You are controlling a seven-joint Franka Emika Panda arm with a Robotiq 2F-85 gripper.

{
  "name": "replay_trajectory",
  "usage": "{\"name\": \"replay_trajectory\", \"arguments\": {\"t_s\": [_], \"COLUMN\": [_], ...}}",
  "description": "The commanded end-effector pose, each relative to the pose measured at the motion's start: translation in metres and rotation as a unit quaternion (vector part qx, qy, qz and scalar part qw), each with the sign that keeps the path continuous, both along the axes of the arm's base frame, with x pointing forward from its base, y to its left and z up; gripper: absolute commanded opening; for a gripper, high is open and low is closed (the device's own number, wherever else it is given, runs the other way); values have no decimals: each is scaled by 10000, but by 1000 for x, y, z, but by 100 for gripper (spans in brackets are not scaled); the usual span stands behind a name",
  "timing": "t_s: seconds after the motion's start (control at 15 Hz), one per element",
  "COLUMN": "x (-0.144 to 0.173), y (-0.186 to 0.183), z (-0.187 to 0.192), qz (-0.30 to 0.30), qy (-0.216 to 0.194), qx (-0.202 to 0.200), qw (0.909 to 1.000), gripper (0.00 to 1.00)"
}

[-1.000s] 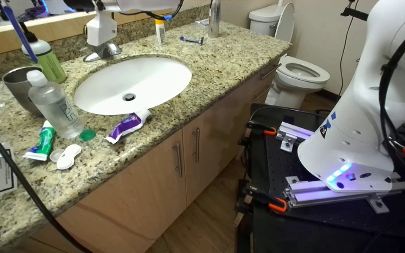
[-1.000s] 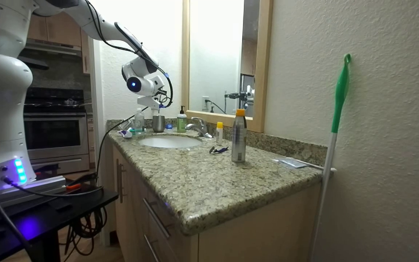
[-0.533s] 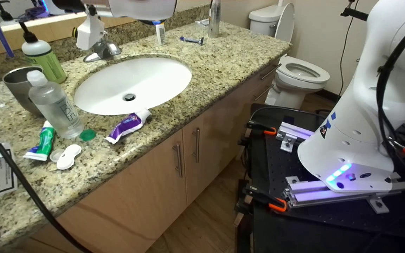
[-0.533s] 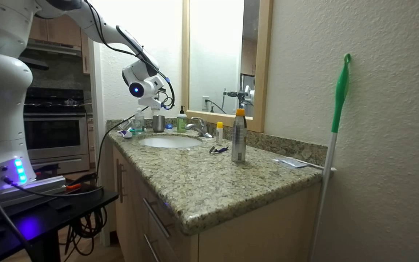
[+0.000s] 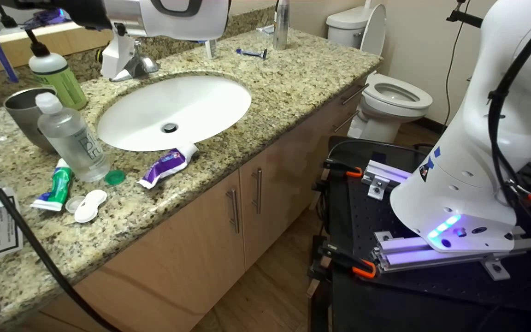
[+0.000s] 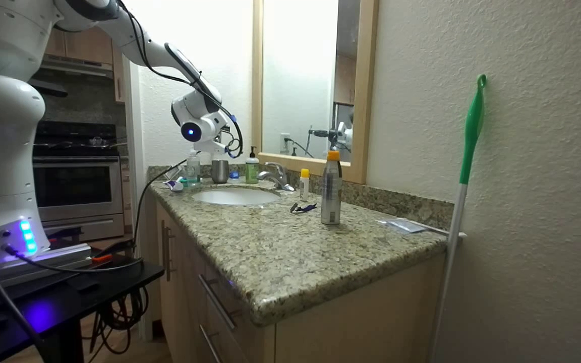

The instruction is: Pick up the toothbrush from the countertop and put it in the silver cup.

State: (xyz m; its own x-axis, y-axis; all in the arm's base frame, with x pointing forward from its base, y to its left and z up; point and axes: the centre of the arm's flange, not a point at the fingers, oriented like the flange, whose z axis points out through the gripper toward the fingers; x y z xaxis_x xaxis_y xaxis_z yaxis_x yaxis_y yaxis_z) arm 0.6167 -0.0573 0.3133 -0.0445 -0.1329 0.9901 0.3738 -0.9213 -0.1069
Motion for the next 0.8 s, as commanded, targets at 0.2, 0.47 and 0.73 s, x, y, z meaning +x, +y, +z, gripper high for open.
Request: {"name": "replay_trajectory", "arguments": {"t_s": [0.2,0.47,0.73], "x": [-7,-6,5], "y": [-3,-1,-10], "z": [-19,-17,-36], "qz": [-80,-26,-124], "qy": [185,188,172], "qx": [40,15,-108], "qw": [9998,9998,9997], "gripper": [2,7,2]}}
